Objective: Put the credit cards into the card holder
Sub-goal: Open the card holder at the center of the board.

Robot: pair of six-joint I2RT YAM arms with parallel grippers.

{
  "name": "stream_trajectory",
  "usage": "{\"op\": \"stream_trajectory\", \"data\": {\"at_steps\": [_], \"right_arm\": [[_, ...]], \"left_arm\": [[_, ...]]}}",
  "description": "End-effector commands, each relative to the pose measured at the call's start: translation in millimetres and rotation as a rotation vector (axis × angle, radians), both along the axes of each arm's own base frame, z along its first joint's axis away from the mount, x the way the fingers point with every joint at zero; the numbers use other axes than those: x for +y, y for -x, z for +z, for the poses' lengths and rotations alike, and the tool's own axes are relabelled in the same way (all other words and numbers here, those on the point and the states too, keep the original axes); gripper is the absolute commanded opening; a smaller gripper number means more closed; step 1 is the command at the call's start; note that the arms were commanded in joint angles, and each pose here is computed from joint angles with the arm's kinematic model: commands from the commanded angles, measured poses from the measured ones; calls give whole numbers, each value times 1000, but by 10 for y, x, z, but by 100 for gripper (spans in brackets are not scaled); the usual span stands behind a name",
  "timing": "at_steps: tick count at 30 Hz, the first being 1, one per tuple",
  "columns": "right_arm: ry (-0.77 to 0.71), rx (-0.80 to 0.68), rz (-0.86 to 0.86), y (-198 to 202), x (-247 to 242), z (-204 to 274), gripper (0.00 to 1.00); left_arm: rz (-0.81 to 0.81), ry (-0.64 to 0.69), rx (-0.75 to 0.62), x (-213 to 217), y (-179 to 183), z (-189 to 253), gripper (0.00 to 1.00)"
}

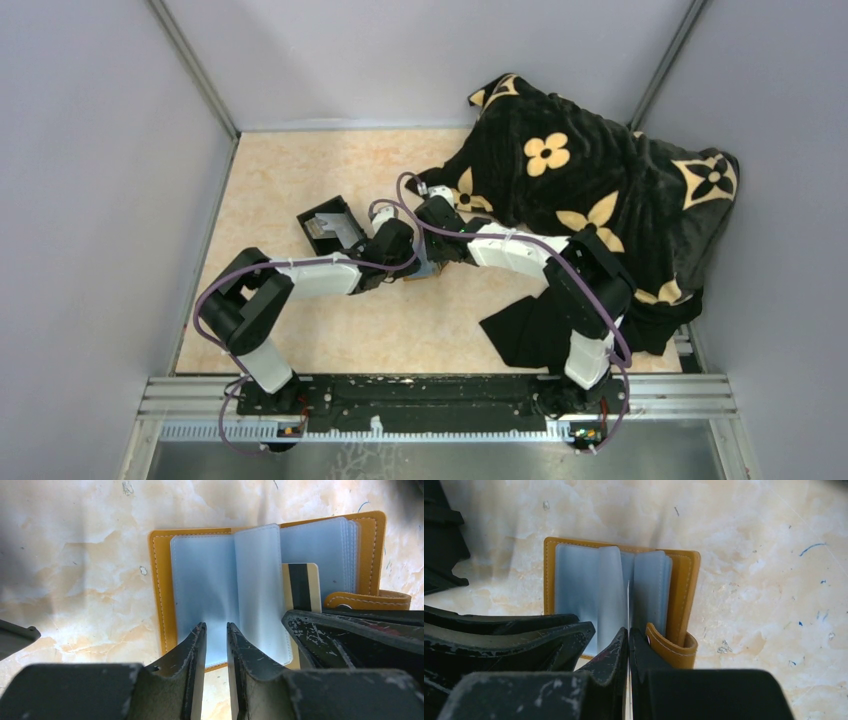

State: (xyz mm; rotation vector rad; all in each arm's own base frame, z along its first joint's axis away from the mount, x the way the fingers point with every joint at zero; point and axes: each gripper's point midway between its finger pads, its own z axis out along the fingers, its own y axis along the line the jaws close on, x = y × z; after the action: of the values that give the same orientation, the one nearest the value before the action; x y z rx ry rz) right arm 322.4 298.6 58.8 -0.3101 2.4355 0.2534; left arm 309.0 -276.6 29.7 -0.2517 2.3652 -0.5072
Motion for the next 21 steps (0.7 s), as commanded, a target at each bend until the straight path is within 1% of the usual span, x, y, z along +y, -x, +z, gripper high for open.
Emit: {"op": "stream_trajectory", "data": {"at_steps": [1, 11, 21], "right_arm": [[-106, -52, -21, -88, 26, 319, 3], [-173, -67, -2, -71, 81, 458, 3], [-167, -48, 48, 2, 97, 458, 2]], "left_arm": [[4, -130, 112, 255, 245, -361, 29], [5, -138, 115, 265, 249, -379, 29], [2, -150, 109, 277, 238, -359, 29]]}}
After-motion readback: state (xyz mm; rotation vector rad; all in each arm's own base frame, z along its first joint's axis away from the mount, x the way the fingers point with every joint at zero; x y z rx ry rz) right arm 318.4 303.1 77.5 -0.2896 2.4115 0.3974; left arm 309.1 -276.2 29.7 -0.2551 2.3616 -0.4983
